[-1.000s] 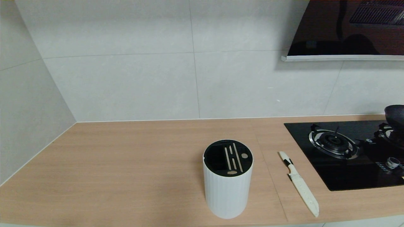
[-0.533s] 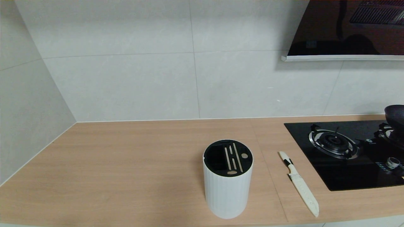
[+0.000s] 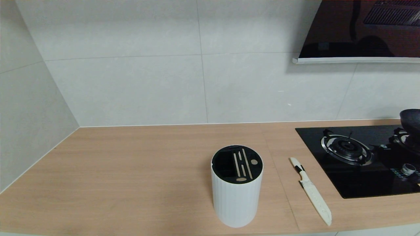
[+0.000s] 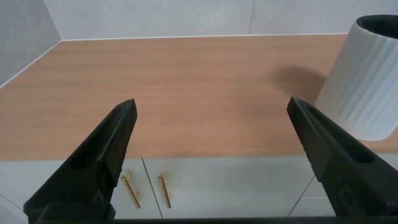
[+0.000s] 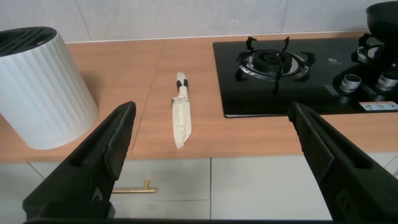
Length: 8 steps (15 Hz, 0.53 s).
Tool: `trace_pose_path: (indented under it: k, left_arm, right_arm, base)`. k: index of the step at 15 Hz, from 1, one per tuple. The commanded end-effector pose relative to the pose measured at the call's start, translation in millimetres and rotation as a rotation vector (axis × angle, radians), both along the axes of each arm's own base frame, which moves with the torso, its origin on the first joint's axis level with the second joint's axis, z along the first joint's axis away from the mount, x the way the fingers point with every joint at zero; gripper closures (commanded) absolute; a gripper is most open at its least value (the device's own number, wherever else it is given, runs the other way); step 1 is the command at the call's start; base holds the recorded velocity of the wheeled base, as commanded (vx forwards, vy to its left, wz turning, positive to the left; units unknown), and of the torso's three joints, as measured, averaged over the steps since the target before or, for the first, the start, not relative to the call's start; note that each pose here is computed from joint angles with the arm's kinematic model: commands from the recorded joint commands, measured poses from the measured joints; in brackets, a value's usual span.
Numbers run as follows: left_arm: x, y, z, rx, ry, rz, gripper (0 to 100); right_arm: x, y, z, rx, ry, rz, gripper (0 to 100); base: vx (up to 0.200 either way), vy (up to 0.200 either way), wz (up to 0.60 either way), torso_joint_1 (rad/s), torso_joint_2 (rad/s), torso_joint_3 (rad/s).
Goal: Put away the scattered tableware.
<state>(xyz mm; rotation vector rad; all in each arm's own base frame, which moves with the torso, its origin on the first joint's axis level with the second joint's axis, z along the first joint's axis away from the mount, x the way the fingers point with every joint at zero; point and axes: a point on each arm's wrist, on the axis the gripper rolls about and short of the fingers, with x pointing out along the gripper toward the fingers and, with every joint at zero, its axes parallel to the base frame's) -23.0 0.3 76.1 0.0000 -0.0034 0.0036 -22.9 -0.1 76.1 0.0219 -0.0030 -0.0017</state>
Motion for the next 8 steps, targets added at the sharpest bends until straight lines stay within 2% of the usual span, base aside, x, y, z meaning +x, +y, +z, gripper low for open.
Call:
trace_pose_path:
  k: [1, 5, 6, 7, 8]
  left_arm:
    - [0, 0.0, 0.0, 0.0, 0.0, -0.001, 0]
    - [0, 0.0, 0.0, 0.0, 0.0, 0.001, 0]
    - [0, 0.0, 0.0, 0.0, 0.0, -0.001, 0]
    - [0, 0.0, 0.0, 0.0, 0.0, -0.001, 0]
    - [0, 0.0, 0.0, 0.0, 0.0, -0.001, 0]
  right_arm:
    - [1, 0, 0, 0.001, 0.015, 0.006, 0]
    - [-1, 0, 5, -0.007, -0.025, 0.002, 0]
    - [-10, 0, 31, 0.032, -0.117, 0.002, 0]
    - [-14, 0, 46, 0.073, -0.141, 0.012, 0]
    - [-7, 0, 49, 0.049, -0.036, 0.023, 0]
  base:
    - [0.0, 0.0, 0.0, 0.0, 0.0, 0.0]
    - [0.0, 0.0, 0.0, 0.0, 0.0, 0.0]
    - [0.0, 0.0, 0.0, 0.0, 0.0, 0.0]
    - [0.0, 0.0, 0.0, 0.0, 0.0, 0.0]
    - [0.0, 0.0, 0.0, 0.0, 0.0, 0.0]
